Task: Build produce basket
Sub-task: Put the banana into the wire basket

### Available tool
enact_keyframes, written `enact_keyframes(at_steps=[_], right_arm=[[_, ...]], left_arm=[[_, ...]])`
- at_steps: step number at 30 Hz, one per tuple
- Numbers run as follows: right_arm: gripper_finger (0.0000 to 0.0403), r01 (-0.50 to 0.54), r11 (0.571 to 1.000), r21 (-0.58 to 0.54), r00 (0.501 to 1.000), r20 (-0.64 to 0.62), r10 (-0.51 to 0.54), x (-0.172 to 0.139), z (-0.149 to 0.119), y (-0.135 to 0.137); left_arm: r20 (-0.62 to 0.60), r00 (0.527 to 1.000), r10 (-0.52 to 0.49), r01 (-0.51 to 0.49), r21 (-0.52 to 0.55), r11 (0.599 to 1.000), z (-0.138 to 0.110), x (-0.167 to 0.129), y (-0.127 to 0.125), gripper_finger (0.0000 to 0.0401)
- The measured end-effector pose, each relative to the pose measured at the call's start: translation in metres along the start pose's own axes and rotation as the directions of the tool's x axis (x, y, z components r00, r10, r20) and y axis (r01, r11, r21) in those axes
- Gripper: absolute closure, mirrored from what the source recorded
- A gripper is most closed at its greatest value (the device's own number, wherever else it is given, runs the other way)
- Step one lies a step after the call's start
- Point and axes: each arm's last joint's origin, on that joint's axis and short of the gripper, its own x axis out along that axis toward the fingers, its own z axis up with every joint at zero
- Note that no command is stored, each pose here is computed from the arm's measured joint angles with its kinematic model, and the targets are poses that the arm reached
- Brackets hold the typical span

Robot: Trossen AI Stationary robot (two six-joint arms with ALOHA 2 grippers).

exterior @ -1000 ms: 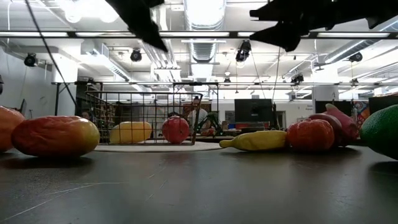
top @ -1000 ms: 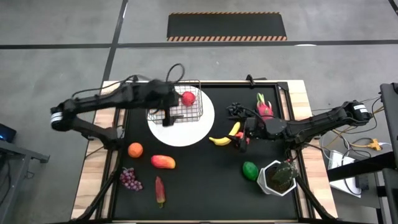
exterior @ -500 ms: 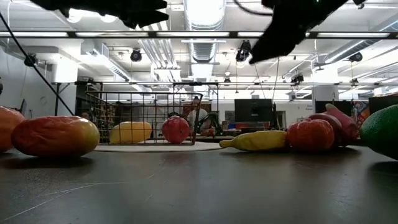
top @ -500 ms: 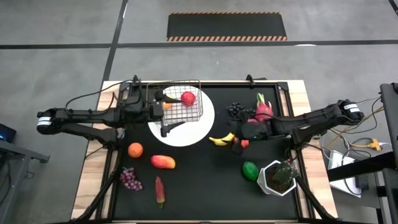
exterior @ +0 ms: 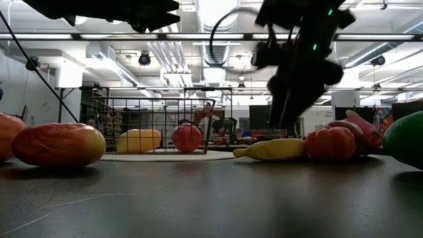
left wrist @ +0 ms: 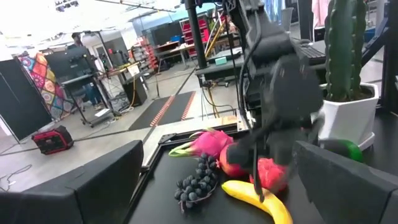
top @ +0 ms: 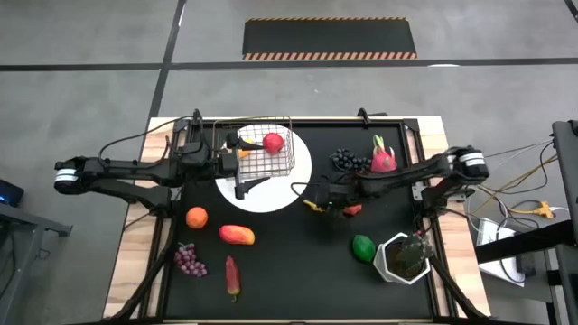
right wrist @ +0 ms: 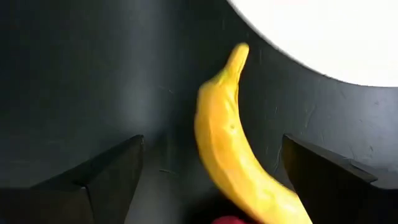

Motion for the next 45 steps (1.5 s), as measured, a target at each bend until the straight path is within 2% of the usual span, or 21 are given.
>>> enact_keyframes(at_steps=[4, 9, 21, 27, 31, 33, 36, 39, 42, 44, 45], right_arm=[[0.0059, 0.012, 0.999, -0.035, 0.998, -0.069, -0.014, 0.024, -0.001, -0.01], [0.0107, -0.017, 0.999, -0.044, 0.994, -0.11, 0.012, 0.038, 0.0, -0.018], [0.0304, -0.062, 0.995, -0.083, 0.994, -0.097, 0.054, 0.036, 0.002, -0.018], [0.0308, -0.052, 0.994, -0.095, 0.999, -0.018, 0.05, 0.016, 0.011, -0.02], [0.0293, -0.03, 0.996, -0.088, 0.989, 0.138, 0.042, -0.007, 0.022, -0.022], [0.0287, -0.015, 0.997, -0.082, 0.967, 0.251, 0.035, -0.02, 0.028, -0.023], [0.0288, 0.008, 0.997, -0.071, 0.898, 0.439, 0.024, -0.035, 0.034, -0.024], [0.0294, 0.015, 0.998, -0.058, 0.775, 0.631, 0.025, -0.043, 0.039, -0.024], [0.0296, 0.023, 0.999, -0.03, 0.593, 0.805, 0.011, -0.047, 0.043, -0.024], [0.0296, 0.012, 1.0, -0.003, 0.447, 0.894, -0.003, -0.049, 0.046, -0.024], [0.0296, 0.008, 1.0, 0.005, 0.391, 0.921, -0.008, -0.048, 0.046, -0.024]], left_arm=[[0.001, 1.0, 0.0, 0.0, -0.001, 1.0, 0.0, 0.0, 0.0, 0.0008], [0.002, 1.0, 0.0, 0.0, -0.003, 1.0, 0.0, 0.0, 0.0, 0.0008], [0.003, 1.0, 0.001, -0.001, -0.025, 1.0, 0.0, 0.0, 0.0, 0.0008], [0.003, 1.0, 0.0, 0.0, -0.035, 0.999, 0.0, 0.001, 0.0, 0.0008], [0.004, 1.0, 0.0, 0.0, -0.058, 0.998, 0.0, 0.001, 0.0, 0.0008], [0.004, 1.0, -0.003, 0.003, -0.073, 0.997, 0.0, 0.001, -0.001, 0.0008], [0.005, 1.0, -0.008, 0.009, -0.081, 0.997, 0.0, 0.001, -0.001, 0.0008], [0.008, 1.0, -0.019, 0.019, -0.081, 0.997, 0.001, 0.001, -0.003, 0.0008], [0.011, 1.0, -0.028, 0.029, -0.084, 0.996, 0.001, 0.001, -0.005, 0.0008], [0.017, 0.999, -0.031, 0.032, -0.097, 0.995, 0.002, 0.001, -0.006, 0.0008], [0.018, 0.999, -0.031, 0.033, -0.107, 0.994, 0.002, 0.001, -0.006, 0.0008]])
